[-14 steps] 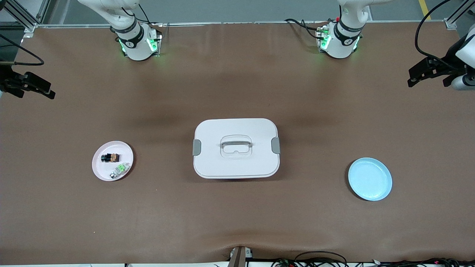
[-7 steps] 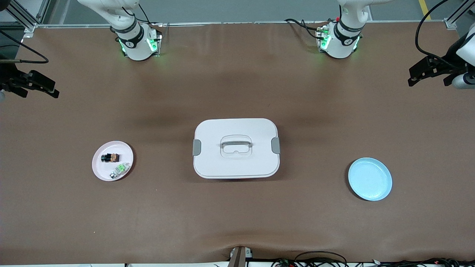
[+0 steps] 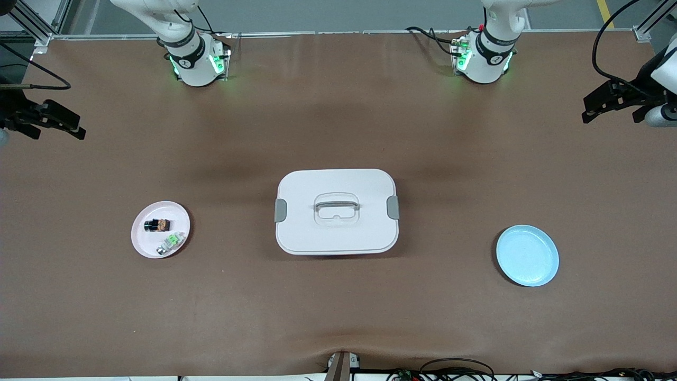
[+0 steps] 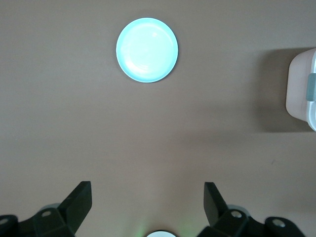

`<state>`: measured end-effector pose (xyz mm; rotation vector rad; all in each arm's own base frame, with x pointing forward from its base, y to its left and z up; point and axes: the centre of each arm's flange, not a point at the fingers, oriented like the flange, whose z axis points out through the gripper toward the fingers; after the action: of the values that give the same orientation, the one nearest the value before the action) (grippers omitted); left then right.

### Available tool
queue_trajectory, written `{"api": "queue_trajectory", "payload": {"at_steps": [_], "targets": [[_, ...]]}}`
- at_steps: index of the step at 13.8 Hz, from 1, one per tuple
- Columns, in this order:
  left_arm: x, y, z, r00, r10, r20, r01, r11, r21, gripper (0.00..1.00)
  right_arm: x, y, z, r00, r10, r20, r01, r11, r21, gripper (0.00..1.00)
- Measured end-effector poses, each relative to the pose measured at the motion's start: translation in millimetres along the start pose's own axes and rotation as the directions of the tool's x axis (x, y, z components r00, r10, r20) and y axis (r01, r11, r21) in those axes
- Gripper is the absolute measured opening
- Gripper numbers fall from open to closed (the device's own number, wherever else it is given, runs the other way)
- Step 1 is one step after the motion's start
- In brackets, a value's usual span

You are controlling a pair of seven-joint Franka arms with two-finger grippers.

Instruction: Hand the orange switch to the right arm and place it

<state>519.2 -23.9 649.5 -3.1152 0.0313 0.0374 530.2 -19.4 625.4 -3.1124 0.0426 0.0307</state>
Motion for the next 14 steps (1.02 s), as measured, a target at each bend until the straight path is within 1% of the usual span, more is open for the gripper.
{"api": "queue_trajectory", "payload": {"at_steps": [11, 14], "targets": [[-4.3, 1.9, -5.6, 1.000, 0.004, -0.008, -0.004, 1.000, 0.002, 1.00, -0.3, 14.0, -0.3, 1.000, 0.005, -0.001, -0.005, 1.000, 0.009, 1.00], [-4.4, 6.4, -7.4, 1.000, 0.009, -0.011, -0.010, 1.000, -0.023, 1.00, -0.3, 13.2, -0.3, 1.000, 0.003, -0.001, -0.003, 1.000, 0.009, 1.00]]}}
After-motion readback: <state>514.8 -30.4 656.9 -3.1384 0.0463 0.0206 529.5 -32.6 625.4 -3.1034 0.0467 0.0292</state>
